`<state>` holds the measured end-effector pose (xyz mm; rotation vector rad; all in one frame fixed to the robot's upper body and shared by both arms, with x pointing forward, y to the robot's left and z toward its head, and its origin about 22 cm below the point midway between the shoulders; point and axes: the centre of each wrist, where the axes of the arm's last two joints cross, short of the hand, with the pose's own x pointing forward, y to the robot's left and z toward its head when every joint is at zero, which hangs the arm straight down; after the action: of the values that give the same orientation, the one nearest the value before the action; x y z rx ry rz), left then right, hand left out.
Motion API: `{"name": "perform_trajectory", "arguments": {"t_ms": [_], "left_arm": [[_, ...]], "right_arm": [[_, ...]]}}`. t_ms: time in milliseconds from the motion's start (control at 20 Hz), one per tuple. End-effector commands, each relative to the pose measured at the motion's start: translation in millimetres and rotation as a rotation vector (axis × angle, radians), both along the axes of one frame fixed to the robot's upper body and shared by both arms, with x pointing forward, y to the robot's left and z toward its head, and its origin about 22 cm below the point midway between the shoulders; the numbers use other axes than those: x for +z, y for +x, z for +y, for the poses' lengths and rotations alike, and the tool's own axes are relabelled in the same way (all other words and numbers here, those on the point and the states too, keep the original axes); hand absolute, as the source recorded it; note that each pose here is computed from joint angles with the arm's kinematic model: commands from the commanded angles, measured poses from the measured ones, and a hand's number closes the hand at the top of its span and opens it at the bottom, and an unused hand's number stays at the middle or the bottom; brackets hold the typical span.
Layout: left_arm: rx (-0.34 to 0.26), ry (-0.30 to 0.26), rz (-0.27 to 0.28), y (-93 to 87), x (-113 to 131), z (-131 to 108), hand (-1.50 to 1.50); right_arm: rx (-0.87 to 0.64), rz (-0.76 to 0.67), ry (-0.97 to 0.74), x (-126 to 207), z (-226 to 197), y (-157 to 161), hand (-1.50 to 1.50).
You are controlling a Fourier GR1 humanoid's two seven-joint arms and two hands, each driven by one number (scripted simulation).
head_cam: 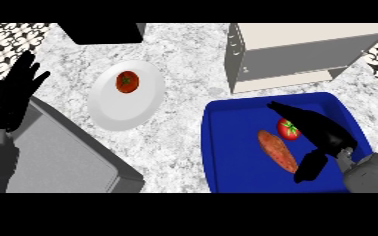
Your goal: Pick the sweet potato from the tray and place it in the tiered shelf
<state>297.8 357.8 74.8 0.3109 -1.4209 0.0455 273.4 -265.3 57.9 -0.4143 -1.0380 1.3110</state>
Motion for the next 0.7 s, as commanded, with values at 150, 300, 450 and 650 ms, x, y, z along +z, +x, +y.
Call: {"name": "perform_trajectory", "arguments": {"t_ms": [150, 300, 450, 650], "left_arm": [[-0.082, -0.180, 0.289, -24.3, -75, -36, 0.00], [-0.099, -0.176, 0.276, -29.3, -83, -46, 0.00], [-0.093, -0.182, 0.272, -28.3, -81, -42, 0.00], [-0.110, -0.174, 0.274, -23.7, -83, -47, 0.00]], "right_arm": [[-0.033, -0.049, -0.037, -11, 5, 2, -1.50], [-0.026, -0.060, -0.028, -24, 14, -6, -1.50], [-0.029, -0.048, 0.011, -28, 10, -6, -1.50], [-0.010, -0.071, 0.011, -41, 22, -4, -1.50]]}}
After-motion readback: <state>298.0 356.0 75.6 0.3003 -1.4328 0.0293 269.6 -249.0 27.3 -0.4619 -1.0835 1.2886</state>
